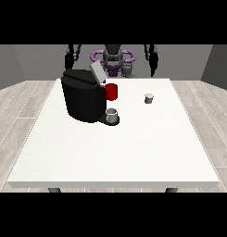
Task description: Insert the coffee pod into the coffee machine and close the lid
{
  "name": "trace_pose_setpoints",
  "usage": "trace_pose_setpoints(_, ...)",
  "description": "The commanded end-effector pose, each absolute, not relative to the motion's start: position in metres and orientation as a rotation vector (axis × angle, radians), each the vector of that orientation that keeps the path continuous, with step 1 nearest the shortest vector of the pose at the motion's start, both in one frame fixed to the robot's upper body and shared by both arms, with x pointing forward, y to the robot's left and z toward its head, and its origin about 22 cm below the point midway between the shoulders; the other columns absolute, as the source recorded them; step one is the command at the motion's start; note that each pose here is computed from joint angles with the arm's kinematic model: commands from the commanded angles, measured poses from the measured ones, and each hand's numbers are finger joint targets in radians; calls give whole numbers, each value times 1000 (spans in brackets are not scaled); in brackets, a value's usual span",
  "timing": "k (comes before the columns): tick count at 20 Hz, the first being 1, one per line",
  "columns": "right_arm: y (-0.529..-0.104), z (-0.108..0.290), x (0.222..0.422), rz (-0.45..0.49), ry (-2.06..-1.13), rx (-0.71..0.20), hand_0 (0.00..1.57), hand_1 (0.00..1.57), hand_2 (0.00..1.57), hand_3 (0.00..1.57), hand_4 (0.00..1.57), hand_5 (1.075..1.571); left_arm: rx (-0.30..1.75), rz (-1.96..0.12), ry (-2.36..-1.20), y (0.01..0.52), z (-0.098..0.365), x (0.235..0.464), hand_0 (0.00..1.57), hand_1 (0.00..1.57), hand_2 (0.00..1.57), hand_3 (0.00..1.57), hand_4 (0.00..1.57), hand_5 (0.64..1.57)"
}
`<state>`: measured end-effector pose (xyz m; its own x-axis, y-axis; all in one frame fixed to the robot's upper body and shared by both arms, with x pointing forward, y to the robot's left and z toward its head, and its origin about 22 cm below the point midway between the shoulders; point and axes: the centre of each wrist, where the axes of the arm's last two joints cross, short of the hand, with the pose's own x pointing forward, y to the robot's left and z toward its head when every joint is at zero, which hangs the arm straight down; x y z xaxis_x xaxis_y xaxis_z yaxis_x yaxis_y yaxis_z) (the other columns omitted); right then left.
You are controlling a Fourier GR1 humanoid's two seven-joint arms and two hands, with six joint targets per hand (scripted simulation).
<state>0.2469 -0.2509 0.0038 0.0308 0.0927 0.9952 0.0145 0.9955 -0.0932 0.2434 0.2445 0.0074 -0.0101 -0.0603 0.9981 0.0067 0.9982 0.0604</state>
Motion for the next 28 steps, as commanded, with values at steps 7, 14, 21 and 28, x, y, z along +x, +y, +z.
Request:
trace_pose_setpoints(7, -260, 0, 250, 28, -1575, -294, 0, 0, 0, 0, 0, 1571, 134, -536, -1643, 286, 15, 237, 0, 0, 0, 0, 0, 1571)
trace_pose_setpoints(14, -226, 7, 257, 96, -1650, -266, 0, 0, 0, 0, 0, 1571, 312, -640, -1567, 327, 46, 278, 0, 0, 0, 0, 0, 1571)
trace_pose_setpoints(21, -211, 23, 271, 158, -1722, -195, 0, 0, 0, 0, 0, 1571, 434, -728, -1498, 347, 56, 310, 0, 0, 0, 0, 0, 1571)
trace_pose_setpoints(28, -199, 37, 286, 112, -1698, -222, 0, 0, 0, 0, 0, 1571, 456, -815, -1402, 366, 50, 327, 0, 0, 0, 0, 0, 1571)
